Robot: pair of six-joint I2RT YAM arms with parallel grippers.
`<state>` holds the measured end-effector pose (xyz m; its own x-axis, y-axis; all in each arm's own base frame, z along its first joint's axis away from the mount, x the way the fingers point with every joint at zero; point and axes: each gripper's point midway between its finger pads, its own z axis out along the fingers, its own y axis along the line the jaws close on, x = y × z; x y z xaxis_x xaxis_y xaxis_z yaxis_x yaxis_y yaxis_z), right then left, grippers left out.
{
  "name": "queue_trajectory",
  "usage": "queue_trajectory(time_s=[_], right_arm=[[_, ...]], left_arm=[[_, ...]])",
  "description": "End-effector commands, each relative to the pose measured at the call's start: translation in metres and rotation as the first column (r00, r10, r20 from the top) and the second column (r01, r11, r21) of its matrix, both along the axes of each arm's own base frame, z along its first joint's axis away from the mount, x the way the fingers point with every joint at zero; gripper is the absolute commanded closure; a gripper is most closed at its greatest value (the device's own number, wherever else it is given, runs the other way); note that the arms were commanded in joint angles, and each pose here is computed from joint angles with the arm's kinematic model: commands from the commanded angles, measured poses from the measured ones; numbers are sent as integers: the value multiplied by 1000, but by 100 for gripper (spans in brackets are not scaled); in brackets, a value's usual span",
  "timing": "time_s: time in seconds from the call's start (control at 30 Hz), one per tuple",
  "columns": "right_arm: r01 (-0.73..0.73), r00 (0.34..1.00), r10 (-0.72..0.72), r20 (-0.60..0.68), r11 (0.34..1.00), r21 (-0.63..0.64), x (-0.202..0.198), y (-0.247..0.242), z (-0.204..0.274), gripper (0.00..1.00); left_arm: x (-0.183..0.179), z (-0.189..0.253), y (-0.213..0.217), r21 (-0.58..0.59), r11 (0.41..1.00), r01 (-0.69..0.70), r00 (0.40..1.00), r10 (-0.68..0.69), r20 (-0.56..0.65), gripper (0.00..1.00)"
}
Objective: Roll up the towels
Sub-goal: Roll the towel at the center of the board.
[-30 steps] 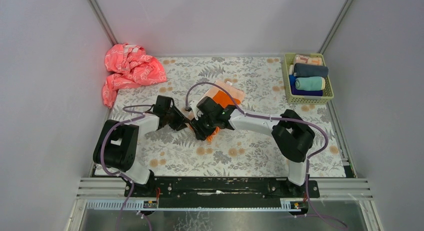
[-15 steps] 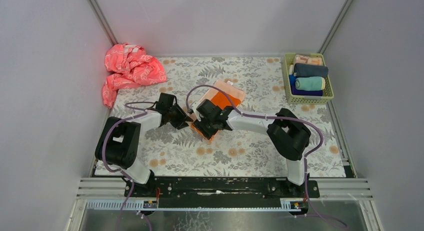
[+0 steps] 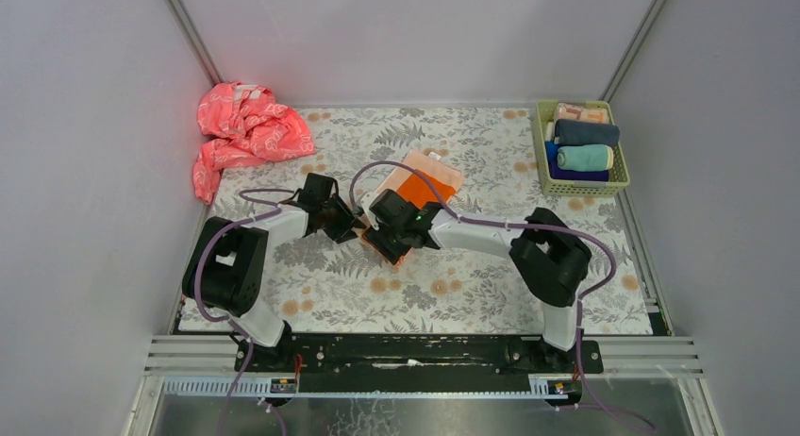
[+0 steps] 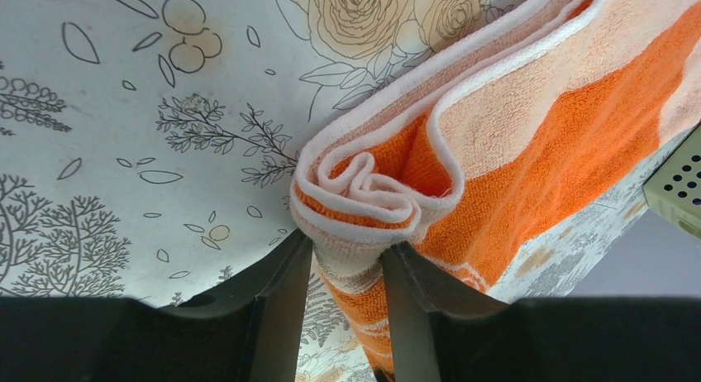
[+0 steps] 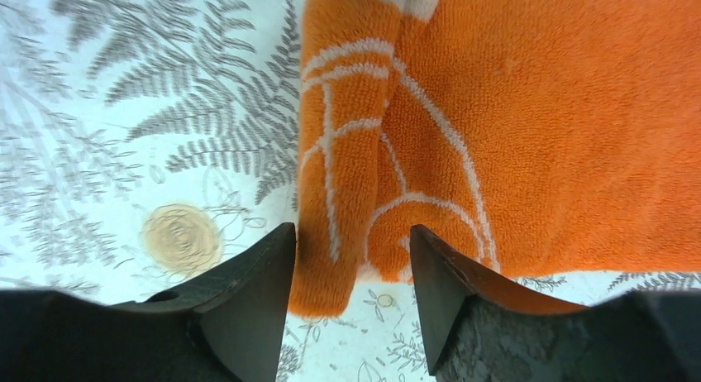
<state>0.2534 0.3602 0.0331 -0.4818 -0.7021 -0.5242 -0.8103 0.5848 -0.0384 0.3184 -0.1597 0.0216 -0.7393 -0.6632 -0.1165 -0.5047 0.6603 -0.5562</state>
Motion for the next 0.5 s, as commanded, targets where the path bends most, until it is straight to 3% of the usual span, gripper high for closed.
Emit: queue_trajectory(time_s=[0.0,0.33,0.4,0.47], right_arm=[[-28,998,21,51,992,127,-5,20,54,40],[15,1000,-14,-13,998,65,-10,19,11,44],[14,1000,-12,-27,997,70,-13,19,9,52],[8,999,-4,-40,996,84,-15,20,10,68]], left_arm=[[0,-3,7,55,999,-2,1000,2,-4,64],[-1,-1,9,61,998,-6,1000,6,0,64],[-1,-1,9,61,998,-7,1000,7,0,64],[-1,1,9,61,998,-6,1000,6,1,64]])
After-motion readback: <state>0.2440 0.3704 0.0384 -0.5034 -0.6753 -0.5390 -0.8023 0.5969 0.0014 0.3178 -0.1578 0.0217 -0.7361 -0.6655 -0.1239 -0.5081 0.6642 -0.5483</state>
